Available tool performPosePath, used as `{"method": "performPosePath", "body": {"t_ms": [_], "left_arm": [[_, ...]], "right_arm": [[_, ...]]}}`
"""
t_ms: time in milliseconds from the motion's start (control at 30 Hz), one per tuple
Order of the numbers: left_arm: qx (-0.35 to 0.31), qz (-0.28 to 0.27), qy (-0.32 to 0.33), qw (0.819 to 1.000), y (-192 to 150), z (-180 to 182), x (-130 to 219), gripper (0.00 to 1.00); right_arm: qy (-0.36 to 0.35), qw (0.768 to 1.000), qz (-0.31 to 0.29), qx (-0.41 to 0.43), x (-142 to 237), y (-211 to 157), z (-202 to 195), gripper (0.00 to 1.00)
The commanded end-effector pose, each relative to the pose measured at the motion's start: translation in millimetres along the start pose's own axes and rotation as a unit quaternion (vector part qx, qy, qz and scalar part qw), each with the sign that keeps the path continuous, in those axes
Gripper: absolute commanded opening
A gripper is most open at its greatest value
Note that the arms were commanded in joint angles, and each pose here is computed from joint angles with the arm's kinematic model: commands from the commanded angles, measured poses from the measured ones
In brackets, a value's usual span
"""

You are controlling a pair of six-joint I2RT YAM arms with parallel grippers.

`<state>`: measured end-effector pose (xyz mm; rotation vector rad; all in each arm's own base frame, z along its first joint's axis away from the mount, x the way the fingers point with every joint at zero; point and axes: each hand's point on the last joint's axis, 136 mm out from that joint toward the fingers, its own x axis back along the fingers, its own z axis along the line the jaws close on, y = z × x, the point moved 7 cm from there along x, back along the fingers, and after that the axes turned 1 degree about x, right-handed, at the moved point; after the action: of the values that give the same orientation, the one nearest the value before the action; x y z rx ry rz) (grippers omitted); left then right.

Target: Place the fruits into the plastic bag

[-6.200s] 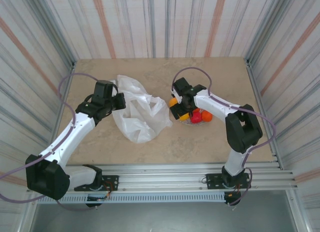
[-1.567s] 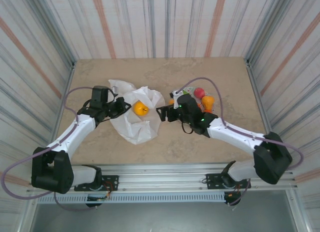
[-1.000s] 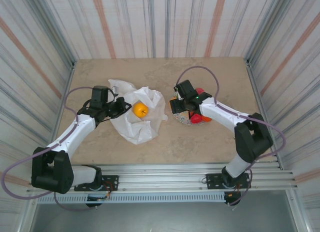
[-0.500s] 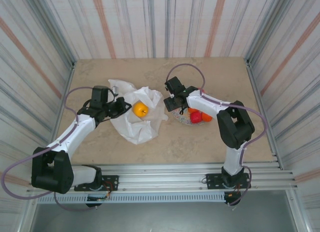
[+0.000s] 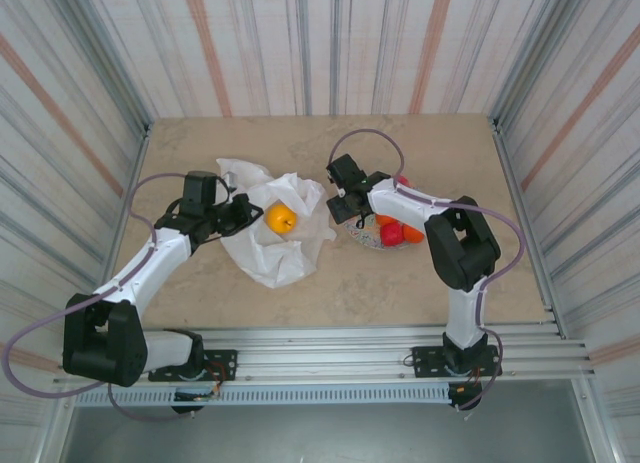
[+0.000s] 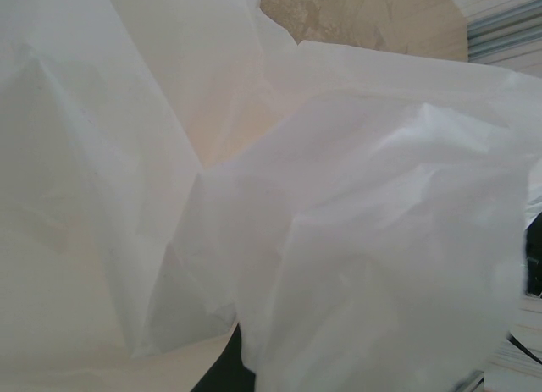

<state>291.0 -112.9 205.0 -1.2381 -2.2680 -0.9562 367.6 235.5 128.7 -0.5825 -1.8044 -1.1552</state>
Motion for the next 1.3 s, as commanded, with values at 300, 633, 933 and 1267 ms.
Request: {"method": "performPosePath", "body": {"t_ms": [300,633,933,1267], "left_arm": [[-0.007,0.005,-0.006,1.000,-3,1,2,0.00],[-0.006,0.005,-0.006,1.000,-3,1,2,0.00],[-0.004,0.007,-0.013,1.000,-3,-1,3,0.00],[0.000,0.012,-0.021,1.000,-5,-4,2,0.00]], "right_arm": [[0.001,1.000,0.011,0.020,-9,2,6,0.75],[0.007,1.000,-0.005,0.010,8,2,3,0.70],[0.118,0.990,-0.069,-0.042,70,-18,3,0.69],[0.269,0.951,-0.139,-0.067,85,-47,57,0.68]]}}
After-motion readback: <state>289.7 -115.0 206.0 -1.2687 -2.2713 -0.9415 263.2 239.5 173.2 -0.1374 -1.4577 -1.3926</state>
